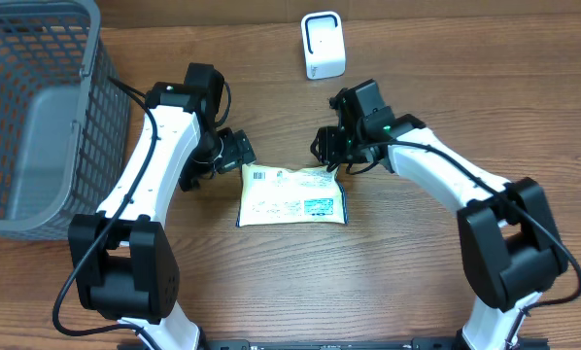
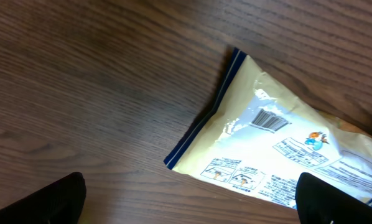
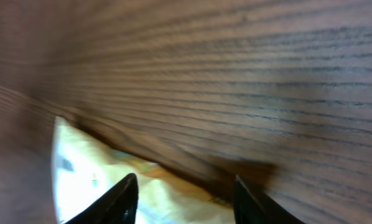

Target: Scan the item barcode

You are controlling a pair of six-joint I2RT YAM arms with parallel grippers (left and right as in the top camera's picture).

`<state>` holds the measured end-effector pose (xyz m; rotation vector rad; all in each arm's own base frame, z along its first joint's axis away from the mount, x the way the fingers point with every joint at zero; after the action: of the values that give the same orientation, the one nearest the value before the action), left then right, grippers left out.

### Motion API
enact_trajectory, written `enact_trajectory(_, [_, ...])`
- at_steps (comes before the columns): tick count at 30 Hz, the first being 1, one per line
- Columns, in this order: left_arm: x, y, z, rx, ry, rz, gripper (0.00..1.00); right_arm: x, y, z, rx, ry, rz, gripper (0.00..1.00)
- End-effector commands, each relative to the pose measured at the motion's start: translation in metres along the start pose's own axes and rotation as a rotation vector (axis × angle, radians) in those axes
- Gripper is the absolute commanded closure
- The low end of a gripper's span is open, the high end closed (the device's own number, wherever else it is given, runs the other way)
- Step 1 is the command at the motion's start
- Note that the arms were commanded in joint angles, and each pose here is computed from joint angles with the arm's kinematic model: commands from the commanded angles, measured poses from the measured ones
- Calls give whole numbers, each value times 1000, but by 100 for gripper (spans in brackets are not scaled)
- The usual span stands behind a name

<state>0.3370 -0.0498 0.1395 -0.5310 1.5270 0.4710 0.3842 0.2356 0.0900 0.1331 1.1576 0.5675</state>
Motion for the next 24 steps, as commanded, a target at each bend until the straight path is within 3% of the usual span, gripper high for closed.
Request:
enact_trajectory(1, [1,1,-5,0,11,5,0,8,-8,-2,-32,10,-56,51])
enact_trajectory(6, [1,1,-4,0,9,3,0,13,-5,-34,24,167,-5,57])
enact_trajectory(13, [1,4,-8,19,26,19,0,-7,4,-76,113,383,37,83])
enact_trajectory(17, [5,10,-14,20,55,45,0,-34,18,-72,107,368,77,83])
enact_trajectory(19, [11,14,-18,19,75,62,0,-48,26,-59,63,309,90,75])
enact_trajectory(20, [14,16,-22,18,89,68,0,-54,28,-52,36,277,89,64])
enact_trajectory(21, [18,19,-25,17,104,77,0,-58,28,-43,18,237,71,43])
enact_trajectory(22, [27,23,-31,15,134,86,0,-60,26,-30,-6,176,41,16])
enact_trajectory(24, [35,26,-38,11,164,86,0,-58,27,-22,-16,138,51,9])
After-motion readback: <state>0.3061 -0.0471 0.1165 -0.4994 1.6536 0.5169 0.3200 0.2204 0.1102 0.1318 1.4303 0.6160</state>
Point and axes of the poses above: each gripper's point midway between its finger pads, its own x axis out along the fingers, its own y axis along the line the jaws close on, z = x × y, the point moved 4 cm from there along -x, back along the fingers, and after that the axes turned 11 degrees about -x, right-handed, at the moved point
